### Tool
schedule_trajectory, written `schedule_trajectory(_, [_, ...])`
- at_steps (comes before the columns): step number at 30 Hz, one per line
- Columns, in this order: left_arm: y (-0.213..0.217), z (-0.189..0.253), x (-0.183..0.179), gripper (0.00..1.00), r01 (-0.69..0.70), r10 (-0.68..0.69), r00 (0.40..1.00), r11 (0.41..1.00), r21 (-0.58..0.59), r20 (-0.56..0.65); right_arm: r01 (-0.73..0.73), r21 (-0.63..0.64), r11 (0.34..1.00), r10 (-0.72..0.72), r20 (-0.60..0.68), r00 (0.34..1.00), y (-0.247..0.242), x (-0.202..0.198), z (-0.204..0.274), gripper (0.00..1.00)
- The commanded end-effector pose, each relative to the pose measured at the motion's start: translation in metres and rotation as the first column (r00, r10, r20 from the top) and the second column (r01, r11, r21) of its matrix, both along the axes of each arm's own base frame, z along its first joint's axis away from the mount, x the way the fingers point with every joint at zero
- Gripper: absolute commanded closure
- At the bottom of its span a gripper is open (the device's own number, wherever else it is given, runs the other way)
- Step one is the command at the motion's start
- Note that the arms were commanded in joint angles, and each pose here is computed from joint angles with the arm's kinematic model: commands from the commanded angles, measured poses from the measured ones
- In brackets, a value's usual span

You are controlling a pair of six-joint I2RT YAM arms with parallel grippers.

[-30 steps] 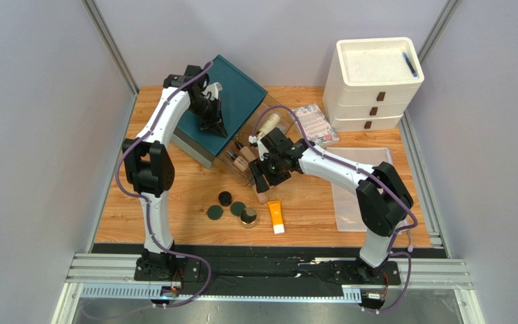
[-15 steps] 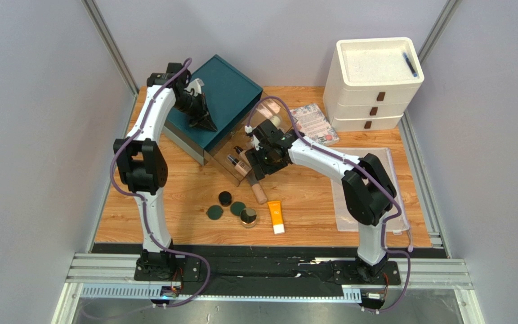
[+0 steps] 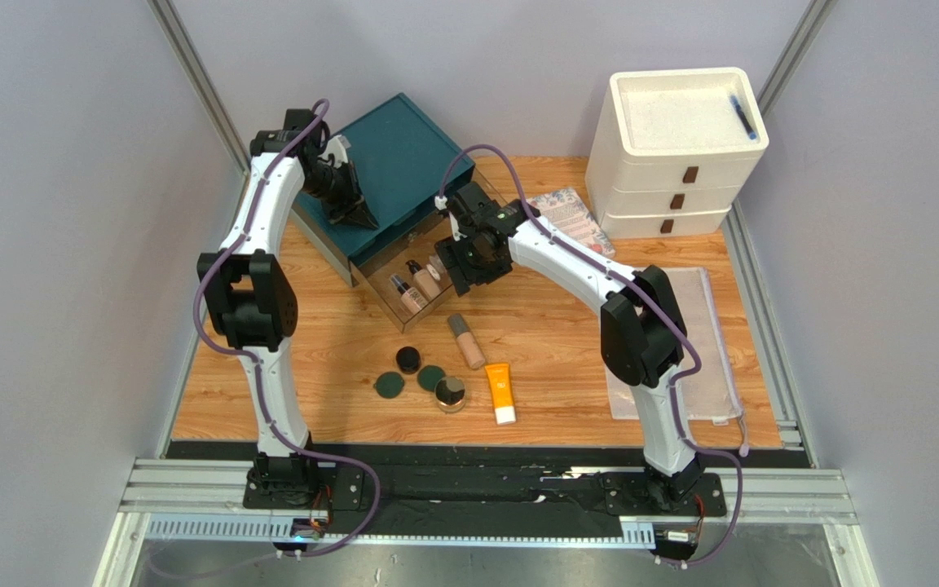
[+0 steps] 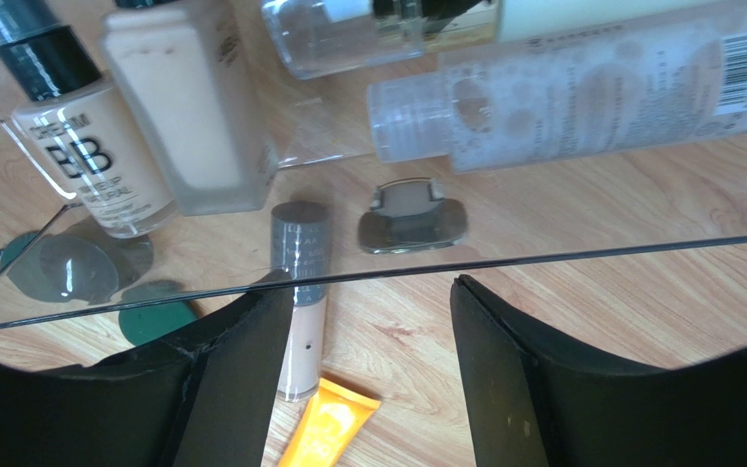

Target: Organize the makeup

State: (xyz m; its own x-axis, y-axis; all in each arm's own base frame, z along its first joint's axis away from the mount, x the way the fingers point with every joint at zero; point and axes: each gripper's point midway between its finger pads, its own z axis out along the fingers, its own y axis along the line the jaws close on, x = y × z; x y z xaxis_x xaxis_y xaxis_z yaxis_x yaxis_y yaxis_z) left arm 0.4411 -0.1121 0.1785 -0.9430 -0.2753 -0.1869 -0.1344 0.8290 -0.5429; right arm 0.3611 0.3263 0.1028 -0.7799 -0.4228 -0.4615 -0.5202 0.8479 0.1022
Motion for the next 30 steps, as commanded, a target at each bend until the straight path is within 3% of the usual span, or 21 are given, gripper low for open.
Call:
schedule_trajectory(1, [0.001,0.017,-0.005,1.00,-0.026,0.026,1.000,0.999,-0.036,-0.003,0.054,0.175,0.983,-0.089,0.200,0.976,0.028,0.064,0.057,0.34])
schedule_trajectory(15, [0.002,0.044,0.016,1.00,-0.061,0.067,0.996,0.995,-0.081,0.066,0.062,0.241,0.969,-0.109,0.189,0.976,0.031,0.077,0.072,0.34])
schedule_trajectory(22, [0.049,0.062,0.059,1.00,-0.283,0.299,0.940,0.952,-0.118,0.162,0.066,0.254,0.965,-0.116,0.190,0.975,0.029,0.077,0.078,0.34])
schedule_trajectory(30, [0.064,0.060,0.077,1.00,-0.373,0.383,0.899,0.924,-0.088,0.212,0.077,0.266,0.961,-0.139,0.221,0.965,0.014,0.078,0.099,0.34])
